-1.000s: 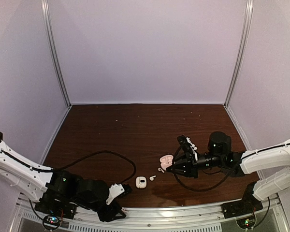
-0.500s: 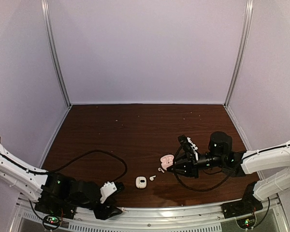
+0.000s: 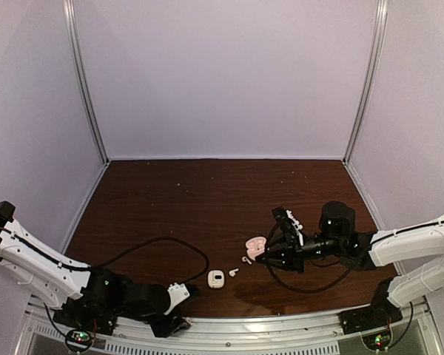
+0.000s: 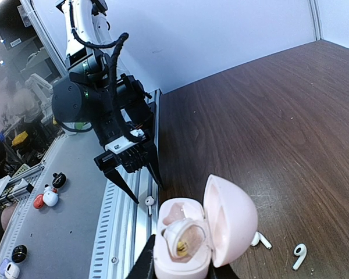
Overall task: Insert the wireless bluetooth earbuds into the charging case
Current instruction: Pick up the left earbud from the corner of the board.
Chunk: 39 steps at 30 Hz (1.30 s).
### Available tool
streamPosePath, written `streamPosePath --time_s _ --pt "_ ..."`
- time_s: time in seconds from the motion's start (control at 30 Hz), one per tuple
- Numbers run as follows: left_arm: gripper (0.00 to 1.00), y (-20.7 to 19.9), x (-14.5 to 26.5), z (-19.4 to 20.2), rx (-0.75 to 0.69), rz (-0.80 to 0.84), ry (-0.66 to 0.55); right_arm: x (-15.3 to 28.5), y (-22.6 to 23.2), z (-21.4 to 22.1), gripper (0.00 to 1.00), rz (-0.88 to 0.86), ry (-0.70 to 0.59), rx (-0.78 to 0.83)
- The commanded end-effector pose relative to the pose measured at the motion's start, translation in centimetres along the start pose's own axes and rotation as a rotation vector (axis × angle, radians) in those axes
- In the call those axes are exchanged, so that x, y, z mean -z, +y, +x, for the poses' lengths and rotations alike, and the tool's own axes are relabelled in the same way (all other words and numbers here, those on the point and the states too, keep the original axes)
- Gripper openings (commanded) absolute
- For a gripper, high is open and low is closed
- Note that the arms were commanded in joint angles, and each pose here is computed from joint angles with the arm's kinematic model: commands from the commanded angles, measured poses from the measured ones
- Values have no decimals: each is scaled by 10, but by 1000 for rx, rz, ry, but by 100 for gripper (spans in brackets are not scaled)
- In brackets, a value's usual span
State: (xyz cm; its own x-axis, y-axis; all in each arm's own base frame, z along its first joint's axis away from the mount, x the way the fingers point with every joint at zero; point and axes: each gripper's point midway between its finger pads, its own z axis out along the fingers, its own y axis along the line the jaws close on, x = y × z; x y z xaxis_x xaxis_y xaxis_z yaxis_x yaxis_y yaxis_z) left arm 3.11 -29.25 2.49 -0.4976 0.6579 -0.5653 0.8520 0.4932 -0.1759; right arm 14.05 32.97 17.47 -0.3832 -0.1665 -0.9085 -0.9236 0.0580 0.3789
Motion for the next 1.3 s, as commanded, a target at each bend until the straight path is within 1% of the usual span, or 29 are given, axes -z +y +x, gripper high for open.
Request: streamPosePath --time_s 0.0,0.17,0.4,0.7,0.87,0.97,1.1,1.27 --pt "50 -10 -3 -16 -26 11 -27 2 0 -4 0 8 -15 17" --pt "47 -12 -7 -13 -34 10 -11 3 0 -2 0 9 -12 15" --pt "39 -15 -10 -7 -45 20 12 3 -1 -3 0 12 -13 16" --pt "34 -24 -18 1 -92 10 56 2 -1 -1 0 12 -8 11" --pt "29 -23 -17 2 -88 7 57 2 -2 -1 0 15 -6 10" --pt "29 -22 -16 2 -87 0 64 2 -2 -1 0 14 -6 11" --pt "31 -23 -14 3 -100 -14 81 2 -2 -1 0 15 -6 10" --pt "29 -27 -14 5 -116 -27 99 2 -2 -1 0 15 -6 11"
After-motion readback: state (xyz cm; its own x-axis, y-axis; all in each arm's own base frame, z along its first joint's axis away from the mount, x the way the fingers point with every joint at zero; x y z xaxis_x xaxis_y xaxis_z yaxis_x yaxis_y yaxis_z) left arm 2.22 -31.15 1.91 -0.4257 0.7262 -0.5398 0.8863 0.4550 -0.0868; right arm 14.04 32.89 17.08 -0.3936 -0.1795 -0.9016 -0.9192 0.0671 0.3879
